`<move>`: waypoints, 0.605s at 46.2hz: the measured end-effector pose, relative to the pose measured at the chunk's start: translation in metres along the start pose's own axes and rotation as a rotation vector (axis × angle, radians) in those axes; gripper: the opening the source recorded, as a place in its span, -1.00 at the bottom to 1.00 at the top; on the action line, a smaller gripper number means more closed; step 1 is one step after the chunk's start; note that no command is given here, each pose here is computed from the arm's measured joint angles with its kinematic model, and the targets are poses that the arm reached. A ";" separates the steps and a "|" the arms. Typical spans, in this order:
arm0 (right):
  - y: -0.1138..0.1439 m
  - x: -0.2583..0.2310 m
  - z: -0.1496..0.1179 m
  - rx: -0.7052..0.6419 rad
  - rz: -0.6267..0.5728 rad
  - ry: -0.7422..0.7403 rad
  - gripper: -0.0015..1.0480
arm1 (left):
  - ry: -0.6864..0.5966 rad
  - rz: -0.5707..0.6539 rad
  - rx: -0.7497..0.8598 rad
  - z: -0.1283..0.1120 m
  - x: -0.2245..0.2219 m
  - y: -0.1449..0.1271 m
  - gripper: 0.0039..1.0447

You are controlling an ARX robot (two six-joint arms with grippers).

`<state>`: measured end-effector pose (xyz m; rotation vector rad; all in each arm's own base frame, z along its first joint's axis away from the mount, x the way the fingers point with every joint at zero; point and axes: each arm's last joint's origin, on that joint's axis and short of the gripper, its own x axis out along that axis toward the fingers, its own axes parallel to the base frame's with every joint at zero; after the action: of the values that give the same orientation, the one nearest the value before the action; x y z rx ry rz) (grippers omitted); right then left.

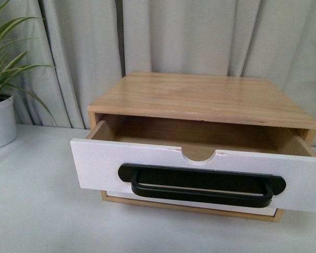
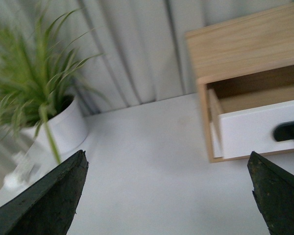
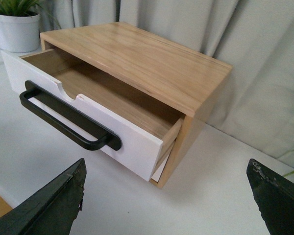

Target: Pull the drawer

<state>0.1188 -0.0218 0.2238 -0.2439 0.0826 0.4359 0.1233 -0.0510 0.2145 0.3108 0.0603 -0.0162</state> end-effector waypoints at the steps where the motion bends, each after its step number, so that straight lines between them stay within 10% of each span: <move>1: 0.001 -0.003 -0.001 0.006 -0.013 0.000 0.83 | 0.020 0.034 -0.032 -0.003 -0.002 0.003 0.89; 14: 0.003 -0.008 0.000 0.019 -0.071 -0.014 0.80 | 0.124 0.234 -0.273 -0.035 -0.015 0.017 0.88; 19: 0.010 -0.006 -0.009 0.121 -0.367 -0.058 0.41 | -0.029 0.030 -0.320 -0.042 -0.022 0.019 0.45; 28: 0.025 -0.011 -0.023 0.220 -0.452 -0.077 -0.40 | -0.060 0.000 -0.318 -0.048 -0.023 0.026 -0.37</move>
<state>0.0976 -0.0102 0.1978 -0.0248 -0.0015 -0.0149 0.0978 -0.0114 0.1778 -0.0078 0.0025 -0.0152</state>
